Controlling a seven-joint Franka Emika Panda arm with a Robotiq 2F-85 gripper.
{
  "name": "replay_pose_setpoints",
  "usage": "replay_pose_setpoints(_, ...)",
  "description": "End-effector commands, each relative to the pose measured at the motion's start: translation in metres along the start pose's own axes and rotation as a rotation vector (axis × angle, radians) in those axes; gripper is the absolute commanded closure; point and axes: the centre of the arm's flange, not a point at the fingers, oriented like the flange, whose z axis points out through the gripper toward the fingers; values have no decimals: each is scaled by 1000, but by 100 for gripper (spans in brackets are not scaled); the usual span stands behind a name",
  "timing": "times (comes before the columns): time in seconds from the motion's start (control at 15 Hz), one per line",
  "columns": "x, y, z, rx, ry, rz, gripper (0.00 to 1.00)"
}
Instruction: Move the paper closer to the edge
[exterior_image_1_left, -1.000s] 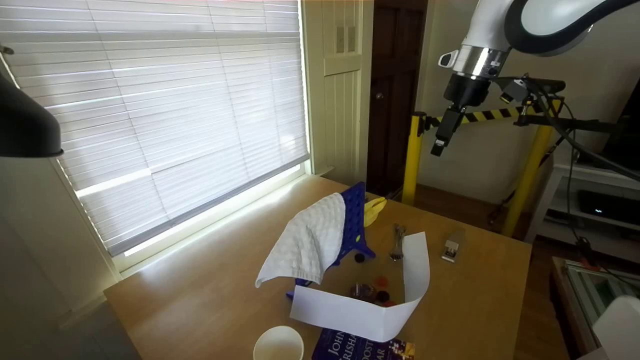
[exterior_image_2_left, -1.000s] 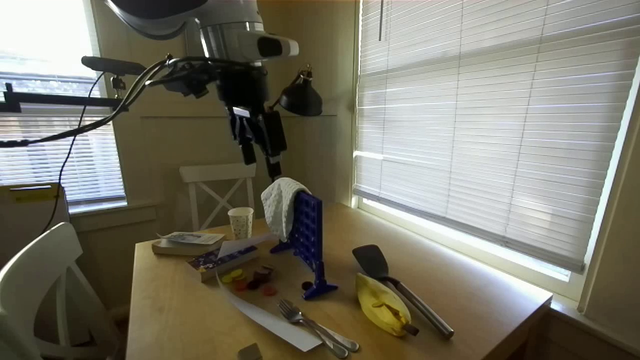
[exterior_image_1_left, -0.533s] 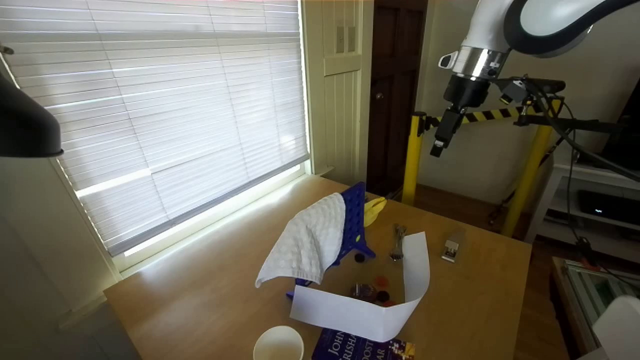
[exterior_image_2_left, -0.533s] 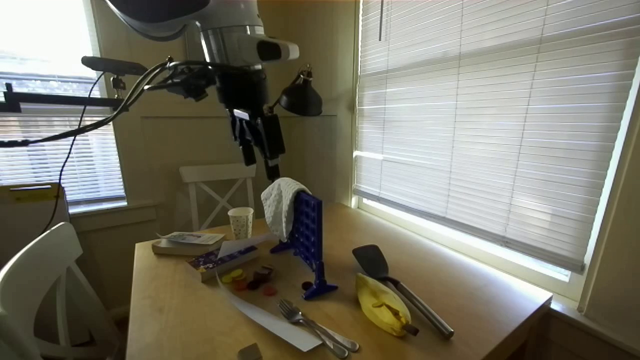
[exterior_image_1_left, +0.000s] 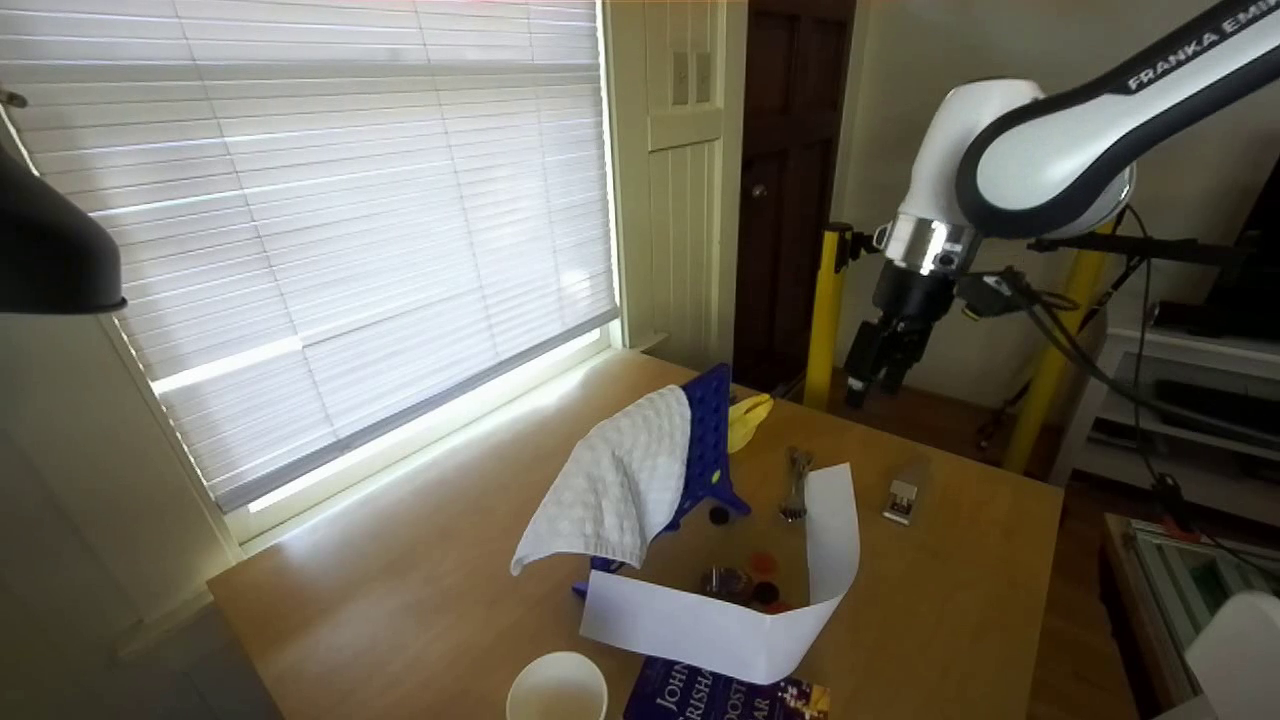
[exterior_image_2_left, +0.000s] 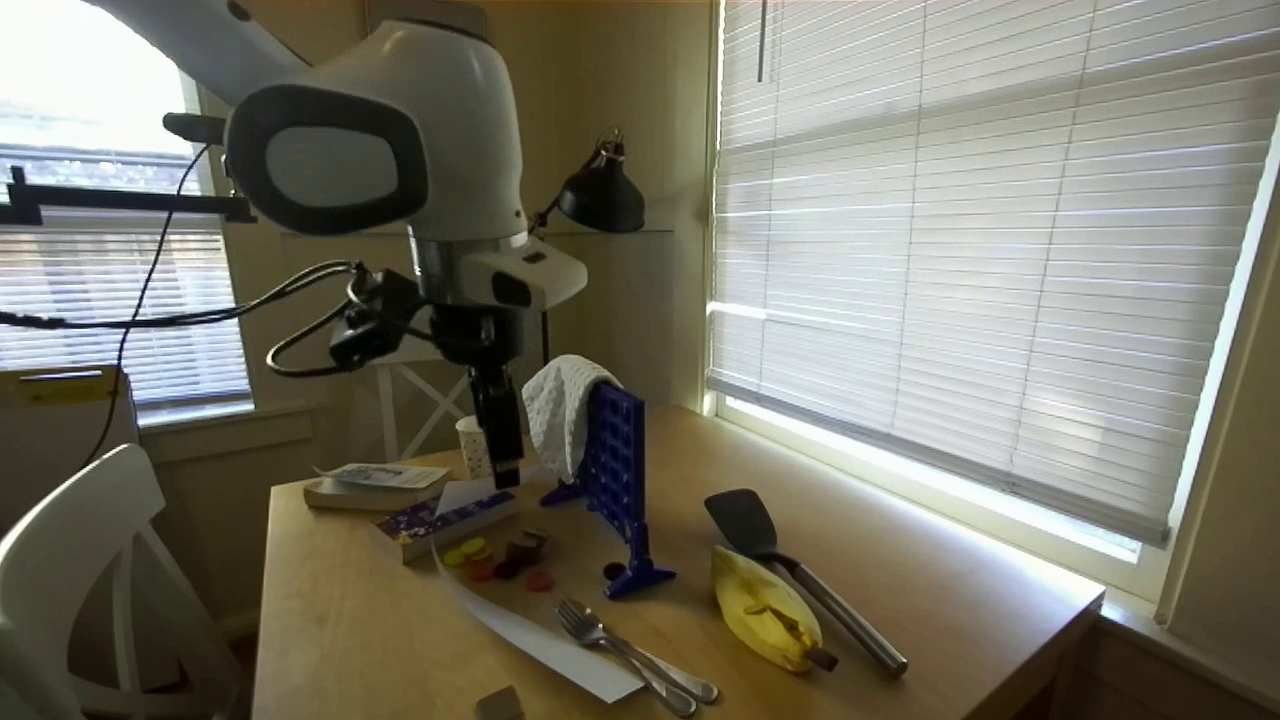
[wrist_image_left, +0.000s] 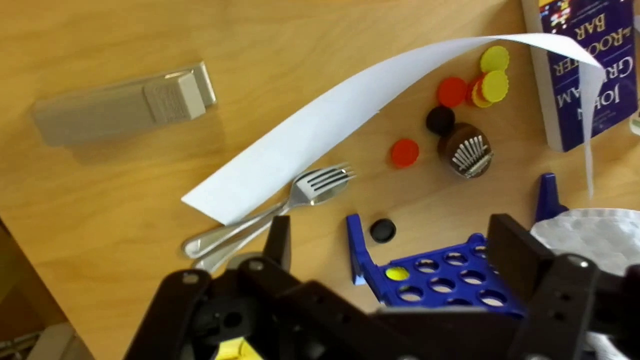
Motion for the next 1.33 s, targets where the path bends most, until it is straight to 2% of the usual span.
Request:
replay_pose_setpoints(0.0,1,-1,59,22,-52,195,0)
replay_pose_setpoints(0.13,2,2,85,44,-70,300,0)
replay_pose_setpoints(0.2,-7,5,56,17,-66,208,0)
replay_pose_setpoints(0.33,-7,7,75,16,-81,260,0)
replay_pose_setpoints(0.67,-3,8,86,13,-91,274,0)
replay_pose_setpoints(0.93,-15,-1,129,79,-209,321,0)
replay_pose_setpoints(1.27,-8,-4,158,185,-278,425,0)
